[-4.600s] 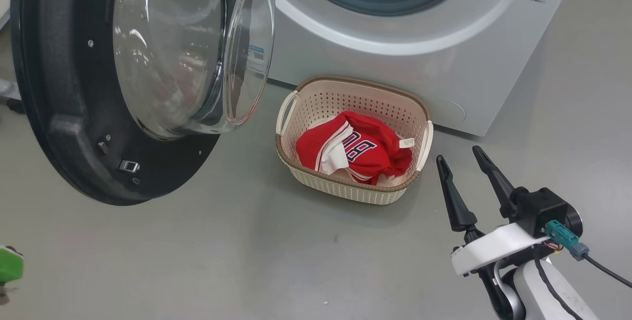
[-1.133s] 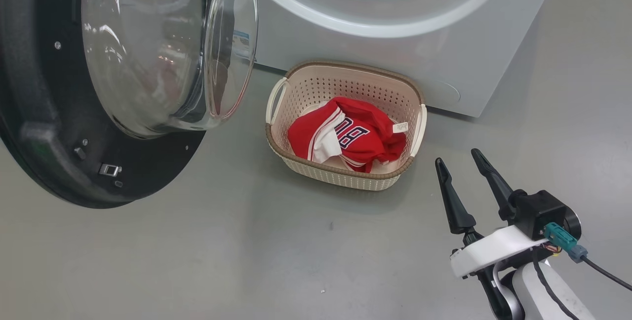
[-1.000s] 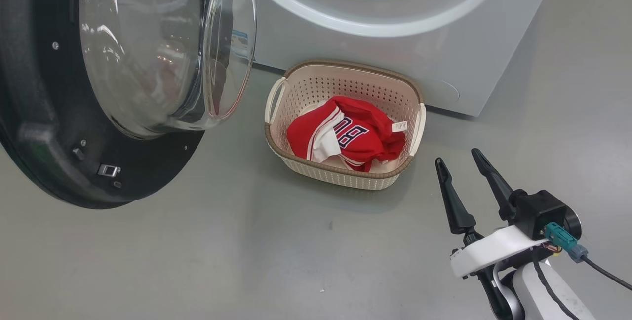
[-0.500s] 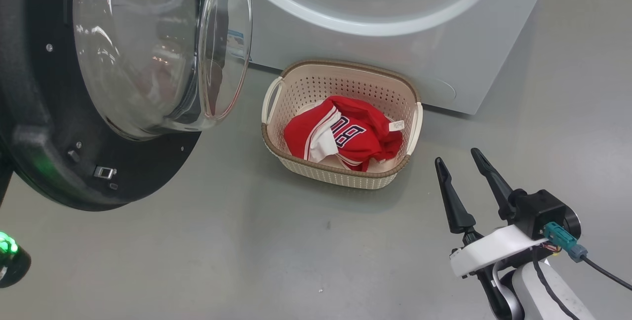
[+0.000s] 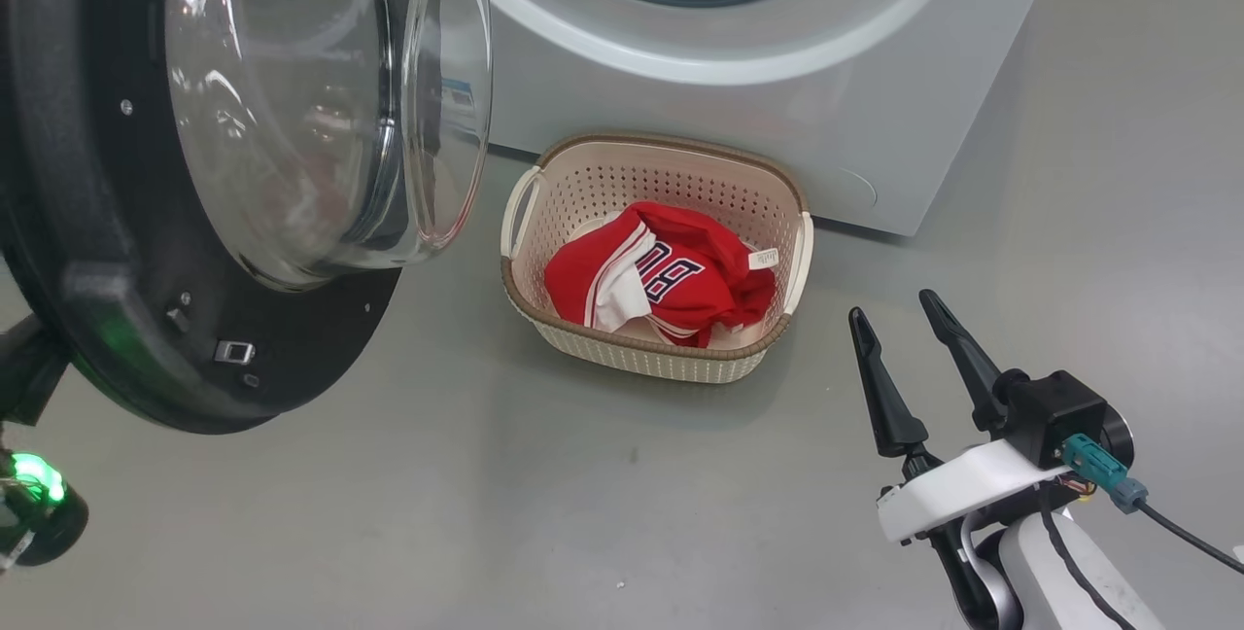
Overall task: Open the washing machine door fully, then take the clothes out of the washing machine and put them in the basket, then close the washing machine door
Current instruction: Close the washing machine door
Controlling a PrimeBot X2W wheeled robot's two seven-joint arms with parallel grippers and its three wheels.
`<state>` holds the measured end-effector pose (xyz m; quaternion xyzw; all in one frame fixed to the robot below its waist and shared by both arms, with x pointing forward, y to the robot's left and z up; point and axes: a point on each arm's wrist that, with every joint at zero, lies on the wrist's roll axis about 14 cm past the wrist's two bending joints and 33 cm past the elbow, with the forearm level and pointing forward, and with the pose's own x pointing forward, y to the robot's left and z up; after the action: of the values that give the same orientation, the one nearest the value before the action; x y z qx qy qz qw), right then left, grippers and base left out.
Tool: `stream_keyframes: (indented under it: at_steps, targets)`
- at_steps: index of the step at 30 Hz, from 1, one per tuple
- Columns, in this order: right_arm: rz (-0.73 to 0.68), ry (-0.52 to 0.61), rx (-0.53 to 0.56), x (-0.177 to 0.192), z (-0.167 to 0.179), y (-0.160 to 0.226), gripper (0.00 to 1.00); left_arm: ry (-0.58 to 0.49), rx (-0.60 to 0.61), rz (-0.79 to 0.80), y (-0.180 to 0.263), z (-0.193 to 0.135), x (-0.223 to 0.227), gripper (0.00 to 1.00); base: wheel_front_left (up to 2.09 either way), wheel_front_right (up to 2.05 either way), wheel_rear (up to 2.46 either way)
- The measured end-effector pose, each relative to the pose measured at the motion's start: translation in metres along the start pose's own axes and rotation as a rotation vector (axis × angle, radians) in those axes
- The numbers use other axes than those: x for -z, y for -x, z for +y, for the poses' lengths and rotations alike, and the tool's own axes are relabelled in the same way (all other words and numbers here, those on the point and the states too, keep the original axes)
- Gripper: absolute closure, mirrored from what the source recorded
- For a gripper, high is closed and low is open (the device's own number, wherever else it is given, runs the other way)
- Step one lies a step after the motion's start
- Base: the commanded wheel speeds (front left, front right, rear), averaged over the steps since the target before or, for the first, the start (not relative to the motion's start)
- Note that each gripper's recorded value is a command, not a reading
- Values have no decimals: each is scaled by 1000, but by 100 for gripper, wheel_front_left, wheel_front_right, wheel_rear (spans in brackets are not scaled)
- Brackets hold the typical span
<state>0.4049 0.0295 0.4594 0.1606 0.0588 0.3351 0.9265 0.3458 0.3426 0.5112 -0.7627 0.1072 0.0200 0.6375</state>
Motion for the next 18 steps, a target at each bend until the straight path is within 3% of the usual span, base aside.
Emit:
stream_keyframes:
  at_steps: [18]
  targets:
    - [-40,24,78,-17,-18,16,0,-18,0,263,-20,6,69,100,0,0,0]
